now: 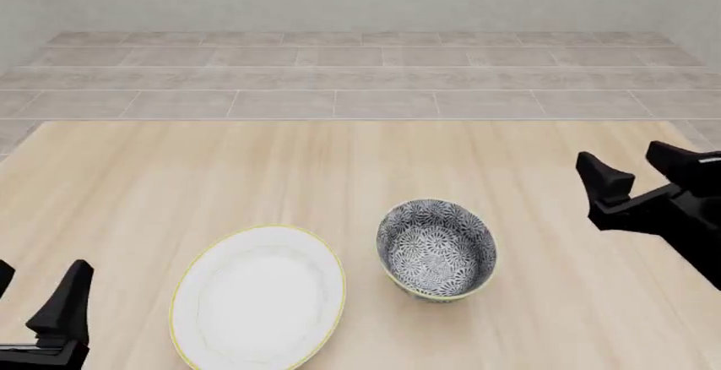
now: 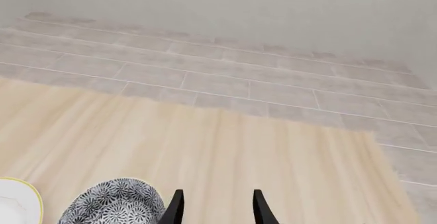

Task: Put the bowl on the plate.

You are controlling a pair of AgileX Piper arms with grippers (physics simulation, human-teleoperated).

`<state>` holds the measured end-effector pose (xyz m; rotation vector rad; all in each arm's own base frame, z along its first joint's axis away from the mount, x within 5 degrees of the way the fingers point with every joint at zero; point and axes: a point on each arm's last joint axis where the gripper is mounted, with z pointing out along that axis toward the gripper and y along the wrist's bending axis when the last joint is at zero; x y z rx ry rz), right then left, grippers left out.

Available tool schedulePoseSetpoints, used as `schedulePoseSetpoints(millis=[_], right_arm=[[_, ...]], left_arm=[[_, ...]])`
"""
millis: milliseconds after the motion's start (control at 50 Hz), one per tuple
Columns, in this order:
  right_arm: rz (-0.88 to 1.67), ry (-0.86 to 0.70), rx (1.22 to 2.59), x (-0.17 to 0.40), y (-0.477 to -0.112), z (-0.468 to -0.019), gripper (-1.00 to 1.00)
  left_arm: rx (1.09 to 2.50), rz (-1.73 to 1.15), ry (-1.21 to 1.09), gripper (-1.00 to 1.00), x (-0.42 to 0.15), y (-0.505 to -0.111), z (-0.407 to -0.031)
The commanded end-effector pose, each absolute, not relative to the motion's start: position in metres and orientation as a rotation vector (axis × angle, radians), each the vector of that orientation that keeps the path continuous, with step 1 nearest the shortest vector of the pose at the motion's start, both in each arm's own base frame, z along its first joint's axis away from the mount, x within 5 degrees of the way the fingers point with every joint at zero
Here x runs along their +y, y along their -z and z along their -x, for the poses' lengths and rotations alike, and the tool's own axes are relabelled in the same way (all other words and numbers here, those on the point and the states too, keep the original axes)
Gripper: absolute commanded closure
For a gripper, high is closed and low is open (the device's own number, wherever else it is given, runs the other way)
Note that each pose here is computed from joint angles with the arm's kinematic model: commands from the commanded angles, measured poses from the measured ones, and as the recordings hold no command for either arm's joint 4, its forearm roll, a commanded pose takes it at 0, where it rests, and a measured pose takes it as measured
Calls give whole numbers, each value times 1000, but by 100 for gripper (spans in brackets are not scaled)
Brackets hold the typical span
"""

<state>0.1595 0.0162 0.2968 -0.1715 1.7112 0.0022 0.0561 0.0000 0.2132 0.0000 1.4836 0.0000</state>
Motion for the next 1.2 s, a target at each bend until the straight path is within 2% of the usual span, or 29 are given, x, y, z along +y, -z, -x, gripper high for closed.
schedulePoseSetpoints(millis=[20,340,1200], right_arm=[[152,8,1749,14,-308,-173,-100],[158,-47,1787,23,-316,-188,-100],[301,-132,1911,62,-286,-239,-100]], left_arm=[[1484,0,0,-100,0,-213,-56],[1484,0,0,-100,0,-213,-56],[1484,0,0,-100,0,-213,-56]])
